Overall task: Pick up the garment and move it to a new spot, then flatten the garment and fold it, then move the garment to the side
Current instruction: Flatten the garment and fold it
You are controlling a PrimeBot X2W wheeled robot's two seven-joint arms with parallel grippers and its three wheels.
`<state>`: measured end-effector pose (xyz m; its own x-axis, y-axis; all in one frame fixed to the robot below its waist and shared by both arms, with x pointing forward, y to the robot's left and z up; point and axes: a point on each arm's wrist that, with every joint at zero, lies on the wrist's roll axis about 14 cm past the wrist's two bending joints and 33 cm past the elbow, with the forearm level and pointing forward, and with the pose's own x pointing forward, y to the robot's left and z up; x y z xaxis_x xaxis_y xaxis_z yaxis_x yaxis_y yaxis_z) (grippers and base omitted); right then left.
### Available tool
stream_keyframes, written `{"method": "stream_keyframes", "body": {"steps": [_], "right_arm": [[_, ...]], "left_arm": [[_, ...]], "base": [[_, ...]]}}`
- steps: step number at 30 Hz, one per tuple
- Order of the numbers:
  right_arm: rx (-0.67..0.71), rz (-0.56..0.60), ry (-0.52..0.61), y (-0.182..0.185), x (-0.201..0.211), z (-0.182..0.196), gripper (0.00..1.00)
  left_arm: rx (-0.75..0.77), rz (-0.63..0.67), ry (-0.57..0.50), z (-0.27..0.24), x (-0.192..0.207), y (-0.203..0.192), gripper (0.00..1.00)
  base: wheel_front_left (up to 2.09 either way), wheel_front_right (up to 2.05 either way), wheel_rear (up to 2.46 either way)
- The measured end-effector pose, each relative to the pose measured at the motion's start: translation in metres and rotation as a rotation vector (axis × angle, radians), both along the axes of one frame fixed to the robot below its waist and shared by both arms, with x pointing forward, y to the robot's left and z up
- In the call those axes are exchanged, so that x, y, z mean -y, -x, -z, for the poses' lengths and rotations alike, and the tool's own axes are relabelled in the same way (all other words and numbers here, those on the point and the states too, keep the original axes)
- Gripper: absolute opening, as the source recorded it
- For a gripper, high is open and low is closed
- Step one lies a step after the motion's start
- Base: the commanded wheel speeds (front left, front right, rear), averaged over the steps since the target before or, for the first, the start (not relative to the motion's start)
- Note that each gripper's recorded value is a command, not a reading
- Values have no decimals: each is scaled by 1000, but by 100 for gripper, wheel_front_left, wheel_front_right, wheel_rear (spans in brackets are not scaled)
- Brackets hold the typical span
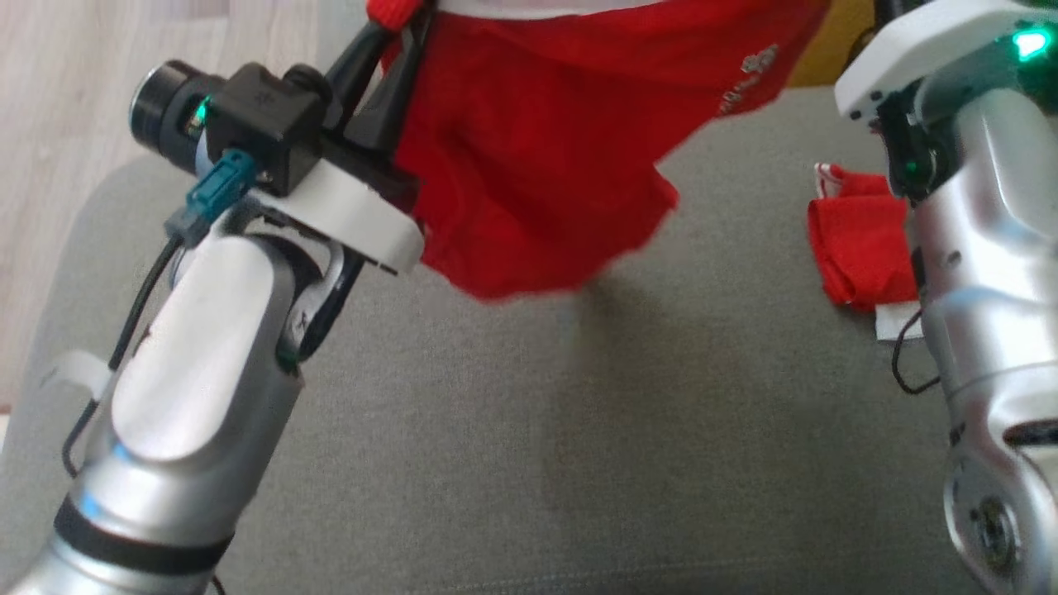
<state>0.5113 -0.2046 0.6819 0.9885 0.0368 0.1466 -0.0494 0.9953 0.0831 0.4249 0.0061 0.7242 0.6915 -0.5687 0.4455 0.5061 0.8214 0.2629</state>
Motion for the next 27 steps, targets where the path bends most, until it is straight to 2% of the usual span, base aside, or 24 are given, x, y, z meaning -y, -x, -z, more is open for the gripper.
{"method": "stream_keyframes", "body": {"steps": [6, 14, 17, 21, 27], "right_arm": [[16, 24, -18, 22, 11, -11, 0], [-20, 41, 18, 26, 11, -11, 0], [-37, 40, 39, 13, 9, -11, 0], [-9, 7, 65, -23, -5, -25, 0], [175, -5, 93, -89, -18, -73, 0]], "left_arm": [[-23, -7, -2, -3, -4, 18, 0], [-102, -29, -21, 12, -13, -3, 0], [-123, -34, -50, 15, -14, -30, 0], [-131, -63, -53, 6, -22, -84, 0], [-61, -145, -10, -13, -40, -170, 0]], "base": [[0, 0, 0], [0, 0, 0], [0, 0, 0], [0, 0, 0], [0, 0, 0]]}}
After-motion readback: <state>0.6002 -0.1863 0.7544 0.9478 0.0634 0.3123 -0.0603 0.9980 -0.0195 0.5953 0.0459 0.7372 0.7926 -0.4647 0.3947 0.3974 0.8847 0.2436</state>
